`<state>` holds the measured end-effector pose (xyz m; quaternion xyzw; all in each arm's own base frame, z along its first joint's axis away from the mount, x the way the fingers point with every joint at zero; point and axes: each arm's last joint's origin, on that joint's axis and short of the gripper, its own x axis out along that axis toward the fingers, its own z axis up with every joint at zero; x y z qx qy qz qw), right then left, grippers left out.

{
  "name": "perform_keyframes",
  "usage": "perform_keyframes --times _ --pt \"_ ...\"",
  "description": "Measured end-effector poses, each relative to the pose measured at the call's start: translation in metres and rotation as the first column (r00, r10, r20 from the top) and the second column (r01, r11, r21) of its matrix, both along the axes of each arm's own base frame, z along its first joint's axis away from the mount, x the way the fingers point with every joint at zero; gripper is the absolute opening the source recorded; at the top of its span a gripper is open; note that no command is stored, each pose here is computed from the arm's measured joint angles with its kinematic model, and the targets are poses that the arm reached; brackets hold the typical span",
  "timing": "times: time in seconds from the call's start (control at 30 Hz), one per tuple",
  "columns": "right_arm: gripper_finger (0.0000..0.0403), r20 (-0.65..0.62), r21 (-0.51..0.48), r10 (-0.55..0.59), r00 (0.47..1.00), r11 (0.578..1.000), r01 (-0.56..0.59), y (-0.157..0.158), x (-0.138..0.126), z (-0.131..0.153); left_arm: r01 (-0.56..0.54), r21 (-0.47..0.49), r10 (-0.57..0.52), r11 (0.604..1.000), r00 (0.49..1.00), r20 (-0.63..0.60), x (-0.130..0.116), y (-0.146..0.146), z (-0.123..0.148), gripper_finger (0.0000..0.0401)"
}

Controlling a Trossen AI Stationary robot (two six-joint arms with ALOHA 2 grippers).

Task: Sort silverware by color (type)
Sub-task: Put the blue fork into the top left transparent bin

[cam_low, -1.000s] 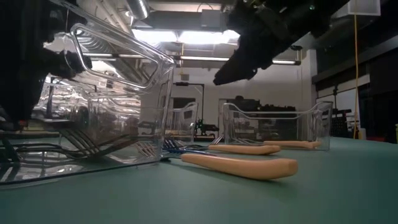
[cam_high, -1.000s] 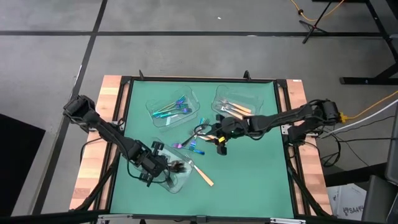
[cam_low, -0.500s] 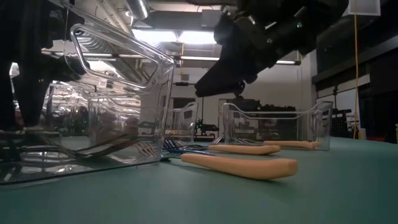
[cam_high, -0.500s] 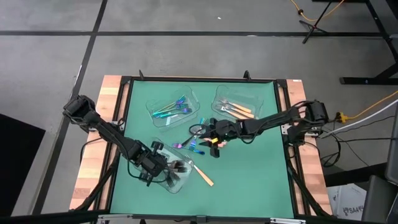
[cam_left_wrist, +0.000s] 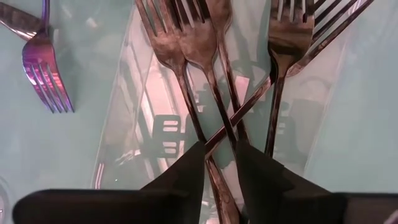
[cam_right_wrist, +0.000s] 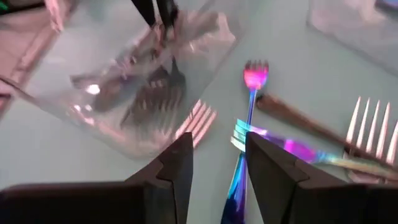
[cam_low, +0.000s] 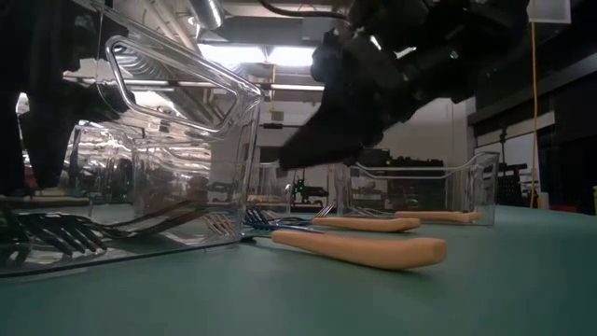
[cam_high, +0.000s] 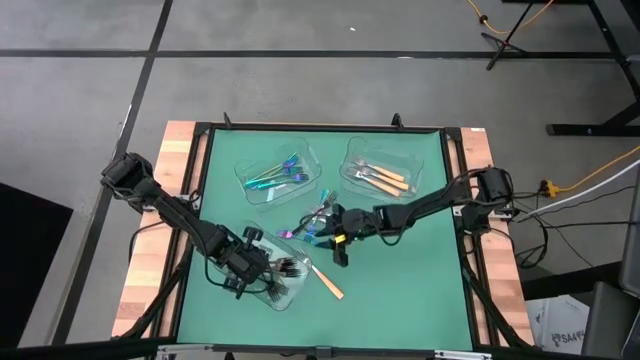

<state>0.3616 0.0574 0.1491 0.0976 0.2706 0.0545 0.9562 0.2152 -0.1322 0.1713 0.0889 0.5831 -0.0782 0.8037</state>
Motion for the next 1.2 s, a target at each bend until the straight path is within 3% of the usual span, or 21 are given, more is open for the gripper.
perform_keyframes --times 0.43,1.2 --pt "0.0136 -0.078 -0.112 -0.123 0.989 0.987 0.114 0.03 -0.002 -0.044 0.0 0.0 0.0 1.0 1.0 0.0 0.0 0.0 0.0 0.0081" --pt "0.0136 -0.035 -0.15 -0.197 0.98 0.97 0.19 0.028 0.001 -0.05 -0.004 -0.001 0.004 1.0 1.0 0.001 0.0 0.0 0.0 0.0081"
